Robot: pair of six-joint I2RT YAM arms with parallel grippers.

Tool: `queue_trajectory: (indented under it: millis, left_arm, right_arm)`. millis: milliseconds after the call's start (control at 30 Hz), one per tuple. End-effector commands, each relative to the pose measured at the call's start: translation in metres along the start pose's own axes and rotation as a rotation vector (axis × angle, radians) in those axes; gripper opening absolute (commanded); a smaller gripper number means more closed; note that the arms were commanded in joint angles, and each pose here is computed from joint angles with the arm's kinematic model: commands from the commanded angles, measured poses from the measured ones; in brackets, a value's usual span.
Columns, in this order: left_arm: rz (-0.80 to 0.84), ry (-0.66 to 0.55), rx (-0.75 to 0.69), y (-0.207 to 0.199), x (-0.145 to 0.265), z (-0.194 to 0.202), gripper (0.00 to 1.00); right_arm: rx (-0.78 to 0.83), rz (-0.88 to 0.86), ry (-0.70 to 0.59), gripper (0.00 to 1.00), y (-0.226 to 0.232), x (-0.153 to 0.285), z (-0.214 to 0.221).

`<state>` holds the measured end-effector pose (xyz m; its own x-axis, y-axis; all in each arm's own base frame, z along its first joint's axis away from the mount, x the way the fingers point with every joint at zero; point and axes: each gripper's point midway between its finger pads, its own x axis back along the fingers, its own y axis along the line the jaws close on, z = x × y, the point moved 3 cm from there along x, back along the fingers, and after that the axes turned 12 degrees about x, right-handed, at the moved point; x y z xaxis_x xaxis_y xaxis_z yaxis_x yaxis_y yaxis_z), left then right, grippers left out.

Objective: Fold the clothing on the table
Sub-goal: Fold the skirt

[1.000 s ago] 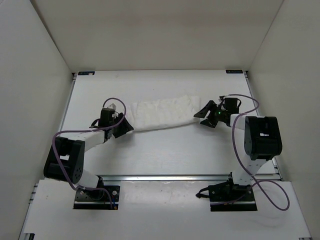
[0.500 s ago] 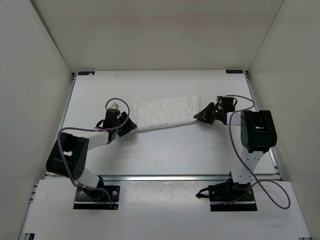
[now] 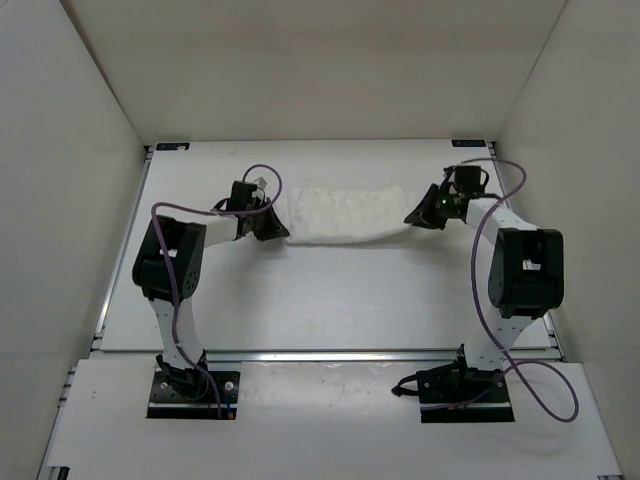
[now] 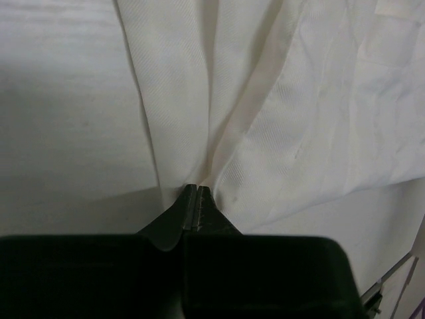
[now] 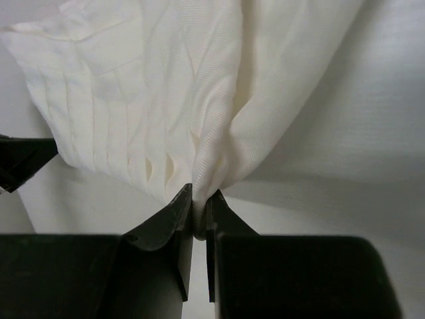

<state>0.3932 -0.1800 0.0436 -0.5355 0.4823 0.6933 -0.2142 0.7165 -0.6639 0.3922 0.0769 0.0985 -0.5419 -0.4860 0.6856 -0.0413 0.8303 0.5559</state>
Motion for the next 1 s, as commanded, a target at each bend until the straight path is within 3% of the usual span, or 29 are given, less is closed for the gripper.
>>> queue_trajectory:
  millis: [0,33,267,467,500,633,733,967]
  left_arm:
    - [0.027,0.112,-0.094,-0.023,-0.010,-0.002,0.00]
    - [0.036,0.115,-0.108,-0.026,-0.013,-0.007,0.00]
    - [0.067,0.144,-0.138,-0.047,-0.033,-0.011,0.00]
    - [0.081,0.179,-0.128,-0.049,-0.043,-0.003,0.00]
    - [0.077,0.173,-0.130,-0.048,-0.042,-0.004,0.00]
    - [0.081,0.173,-0.129,-0.049,-0.044,-0.004,0.00]
    - [0.078,0.174,-0.127,-0.047,-0.044,-0.002,0.00]
    - [0.079,0.147,-0.099,-0.040,-0.039,-0.008,0.00]
  right_arm:
    - [0.171,0.131,-0.012,0.00,0.013,0.030,-0.032]
    - [0.204,0.169,0.033,0.00,0.015,0.026,-0.026]
    - [0.475,0.251,0.030,0.00,0.087,0.007,-0.069]
    - [0.691,0.120,0.035,0.00,0.191,-0.040,-0.069]
    - [0.678,0.112,0.095,0.00,0.185,-0.059,-0.059]
    - [0.694,-0.013,0.117,0.00,0.237,-0.082,-0.045]
    - [0.645,-0.082,0.170,0.01,0.252,-0.107,-0.021]
    - [0.499,-0.180,0.371,0.00,0.246,-0.127,0.030]
